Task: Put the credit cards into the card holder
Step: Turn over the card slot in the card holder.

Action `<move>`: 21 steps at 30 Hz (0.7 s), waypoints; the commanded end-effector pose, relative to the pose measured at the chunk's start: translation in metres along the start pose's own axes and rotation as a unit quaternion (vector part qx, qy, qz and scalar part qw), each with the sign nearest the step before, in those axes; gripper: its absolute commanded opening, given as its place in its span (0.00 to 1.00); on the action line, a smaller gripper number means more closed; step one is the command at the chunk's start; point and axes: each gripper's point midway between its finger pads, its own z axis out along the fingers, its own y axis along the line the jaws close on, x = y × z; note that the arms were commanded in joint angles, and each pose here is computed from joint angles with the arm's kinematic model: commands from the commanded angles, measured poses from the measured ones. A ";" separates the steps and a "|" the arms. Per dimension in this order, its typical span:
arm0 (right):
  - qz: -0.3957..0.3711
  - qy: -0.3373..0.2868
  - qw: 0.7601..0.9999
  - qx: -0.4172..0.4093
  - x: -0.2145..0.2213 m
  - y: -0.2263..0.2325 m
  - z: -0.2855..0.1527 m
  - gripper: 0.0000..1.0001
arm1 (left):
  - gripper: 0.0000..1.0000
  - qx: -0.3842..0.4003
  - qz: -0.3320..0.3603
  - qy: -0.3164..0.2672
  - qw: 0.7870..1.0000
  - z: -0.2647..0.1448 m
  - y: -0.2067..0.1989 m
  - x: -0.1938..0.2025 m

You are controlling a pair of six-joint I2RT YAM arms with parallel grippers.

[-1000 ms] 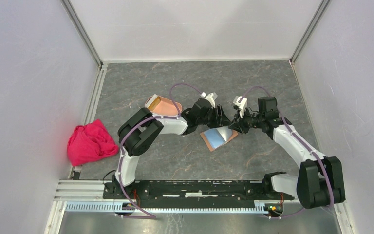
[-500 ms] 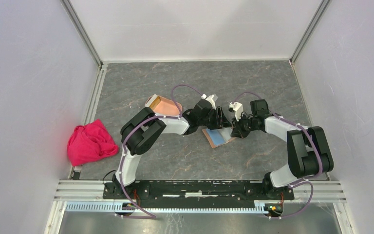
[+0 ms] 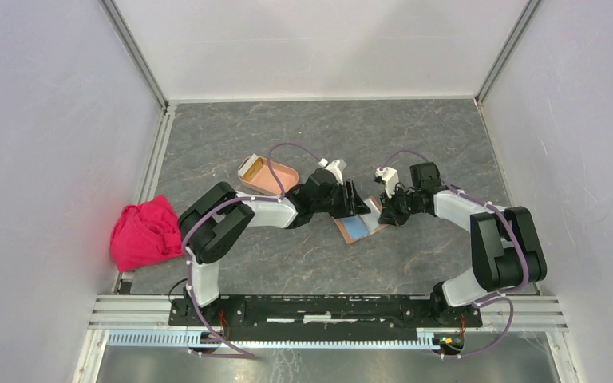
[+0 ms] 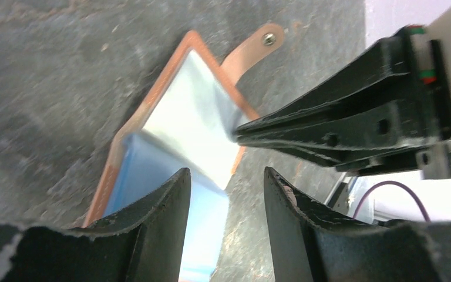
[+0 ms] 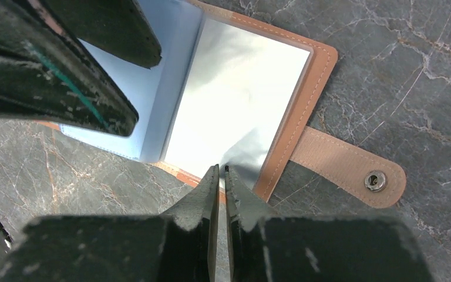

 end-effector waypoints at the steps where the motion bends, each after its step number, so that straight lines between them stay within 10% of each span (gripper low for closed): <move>1: -0.021 -0.024 0.999 0.001 -0.019 -0.002 -0.005 0.13 | 0.55 -0.022 0.023 -0.014 0.999 -0.010 0.012 0.002; 21: -0.072 -0.102 0.989 -0.073 -0.053 0.033 -0.021 0.20 | 0.55 -0.037 0.060 -0.017 0.997 -0.023 -0.005 -0.007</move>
